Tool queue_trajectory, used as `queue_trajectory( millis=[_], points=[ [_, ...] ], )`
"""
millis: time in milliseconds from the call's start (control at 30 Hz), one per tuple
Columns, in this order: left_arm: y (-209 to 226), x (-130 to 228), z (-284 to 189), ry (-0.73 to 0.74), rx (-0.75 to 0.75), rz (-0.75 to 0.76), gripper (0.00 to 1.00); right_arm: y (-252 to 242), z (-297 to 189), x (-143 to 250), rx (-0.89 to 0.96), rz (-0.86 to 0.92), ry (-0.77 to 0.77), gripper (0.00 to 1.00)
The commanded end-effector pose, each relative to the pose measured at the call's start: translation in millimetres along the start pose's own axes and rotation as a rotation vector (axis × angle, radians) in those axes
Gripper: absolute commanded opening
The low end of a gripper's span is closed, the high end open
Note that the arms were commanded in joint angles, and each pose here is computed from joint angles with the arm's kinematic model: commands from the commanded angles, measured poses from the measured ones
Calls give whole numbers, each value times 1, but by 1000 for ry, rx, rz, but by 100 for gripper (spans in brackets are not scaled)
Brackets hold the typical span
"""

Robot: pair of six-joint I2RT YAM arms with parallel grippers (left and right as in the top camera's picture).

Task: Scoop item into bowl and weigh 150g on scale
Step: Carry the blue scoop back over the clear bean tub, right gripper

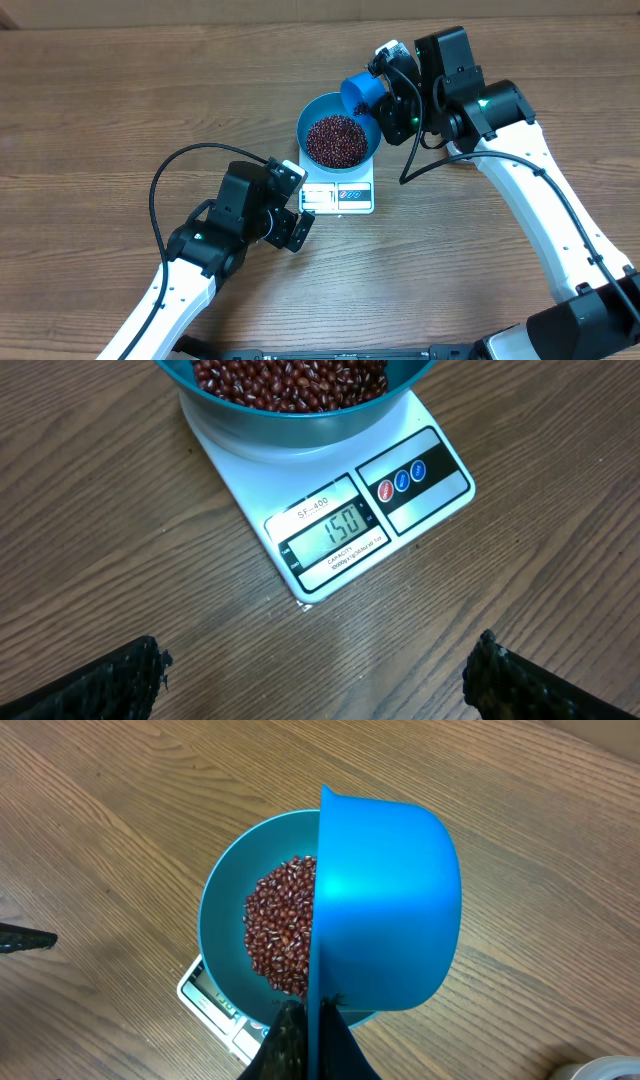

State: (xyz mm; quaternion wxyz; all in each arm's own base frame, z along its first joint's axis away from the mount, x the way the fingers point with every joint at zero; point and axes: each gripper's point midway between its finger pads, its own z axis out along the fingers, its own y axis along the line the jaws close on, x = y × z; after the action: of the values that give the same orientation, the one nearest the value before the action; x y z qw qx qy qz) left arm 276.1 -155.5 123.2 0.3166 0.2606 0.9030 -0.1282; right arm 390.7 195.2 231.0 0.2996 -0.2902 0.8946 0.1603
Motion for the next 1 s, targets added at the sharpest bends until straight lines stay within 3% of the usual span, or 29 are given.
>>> queue_trajectory(
  millis=[0,367,533,967],
  points=[
    [-1,0,0,-4,1,-13,100,2,-20,-18,2,0,-69,4],
    [-1,0,0,-4,1,-13,100,-5,-36,-21,-171,128,-126,4],
    [-1,0,0,-4,1,-13,99,-34,-54,-17,-223,248,-165,4],
    [-1,0,0,-4,1,-13,100,-125,-100,27,-149,514,-213,4]
  ],
)
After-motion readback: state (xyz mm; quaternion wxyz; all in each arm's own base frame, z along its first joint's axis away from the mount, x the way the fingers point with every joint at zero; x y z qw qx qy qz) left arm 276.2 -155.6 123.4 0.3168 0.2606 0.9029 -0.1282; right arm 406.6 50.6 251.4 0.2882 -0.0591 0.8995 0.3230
